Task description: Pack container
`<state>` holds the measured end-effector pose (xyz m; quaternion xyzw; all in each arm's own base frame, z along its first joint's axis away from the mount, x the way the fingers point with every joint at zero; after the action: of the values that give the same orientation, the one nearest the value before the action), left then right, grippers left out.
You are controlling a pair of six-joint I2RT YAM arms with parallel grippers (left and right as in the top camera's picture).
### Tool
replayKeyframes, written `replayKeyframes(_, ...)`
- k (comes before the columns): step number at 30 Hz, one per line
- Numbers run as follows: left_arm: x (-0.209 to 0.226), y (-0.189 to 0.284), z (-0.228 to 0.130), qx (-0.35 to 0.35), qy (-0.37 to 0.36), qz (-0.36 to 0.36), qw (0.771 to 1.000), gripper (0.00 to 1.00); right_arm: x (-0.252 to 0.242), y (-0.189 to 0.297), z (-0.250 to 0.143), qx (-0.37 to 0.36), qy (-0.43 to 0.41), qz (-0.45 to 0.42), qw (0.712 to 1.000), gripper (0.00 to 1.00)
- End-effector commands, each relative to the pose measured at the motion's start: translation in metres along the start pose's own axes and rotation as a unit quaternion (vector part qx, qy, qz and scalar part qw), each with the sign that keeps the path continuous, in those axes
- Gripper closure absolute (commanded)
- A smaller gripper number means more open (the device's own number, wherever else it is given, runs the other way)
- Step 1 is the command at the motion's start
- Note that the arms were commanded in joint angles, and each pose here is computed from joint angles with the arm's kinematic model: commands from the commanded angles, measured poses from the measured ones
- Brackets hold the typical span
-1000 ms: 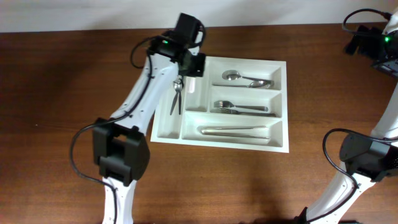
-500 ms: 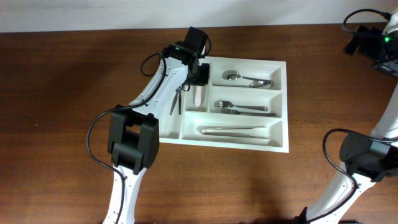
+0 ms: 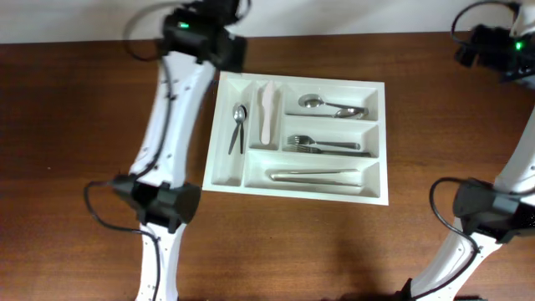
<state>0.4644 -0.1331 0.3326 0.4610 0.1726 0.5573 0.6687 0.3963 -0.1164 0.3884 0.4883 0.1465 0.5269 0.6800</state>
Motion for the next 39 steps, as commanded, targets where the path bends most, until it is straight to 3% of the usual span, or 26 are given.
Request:
replayKeyframes(1,0.041,0.074,-0.001,-0.062,-0.007,0.067,0.996,0.34,0.044,0.101,-0.012,-0.132,0.074,0.067,0.986,0.01)
replayKeyframes(8,0.091,0.183,-0.038,-0.128,0.016,0.117,0.985,0.30,0.073,0.240,-0.080,-0.279,0.130,0.140,0.941,0.01)
replayKeyframes(14,0.121,0.267,-0.081,-0.193,0.066,0.169,0.964,0.29,0.062,0.306,-0.140,-0.335,0.144,0.161,0.917,0.01)
replayKeyframes(15,0.126,0.281,-0.091,-0.202,0.080,0.179,0.960,0.21,0.059,0.318,-0.151,-0.348,0.147,0.164,0.911,0.01)
replayKeyframes(18,0.131,0.306,-0.107,-0.225,0.102,0.187,0.951,0.14,0.055,0.335,-0.168,-0.370,0.150,0.171,0.901,0.01)
replayKeyframes(19,0.131,0.313,-0.111,-0.234,0.109,0.186,0.948,0.02,0.054,0.340,-0.172,-0.375,0.151,0.172,0.898,0.01)
replayKeyframes(20,0.130,0.318,-0.114,-0.240,0.111,0.185,0.946,0.00,0.053,0.343,-0.176,-0.380,0.152,0.174,0.896,0.02)
replayKeyframes(27,0.129,0.330,-0.122,-0.252,0.113,0.190,0.942,0.01,0.052,0.349,-0.182,-0.387,0.153,0.176,0.892,0.01)
replayKeyframes(39,0.123,0.322,-0.132,-0.214,0.107,0.177,0.955,0.01,0.052,0.348,-0.182,-0.386,0.153,0.175,0.893,0.01)
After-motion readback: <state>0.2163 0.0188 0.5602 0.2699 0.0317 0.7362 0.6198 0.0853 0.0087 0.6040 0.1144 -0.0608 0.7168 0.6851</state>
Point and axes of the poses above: each gripper's point midway between its finger pads, its own y axis back along the fingers, its own x axis along the line the jaws close on, z = x × y, the point moved 7 cm from there along y, back along the fingers, and after that the axes turned 14 degrees about -y, right-handed, at the moved point
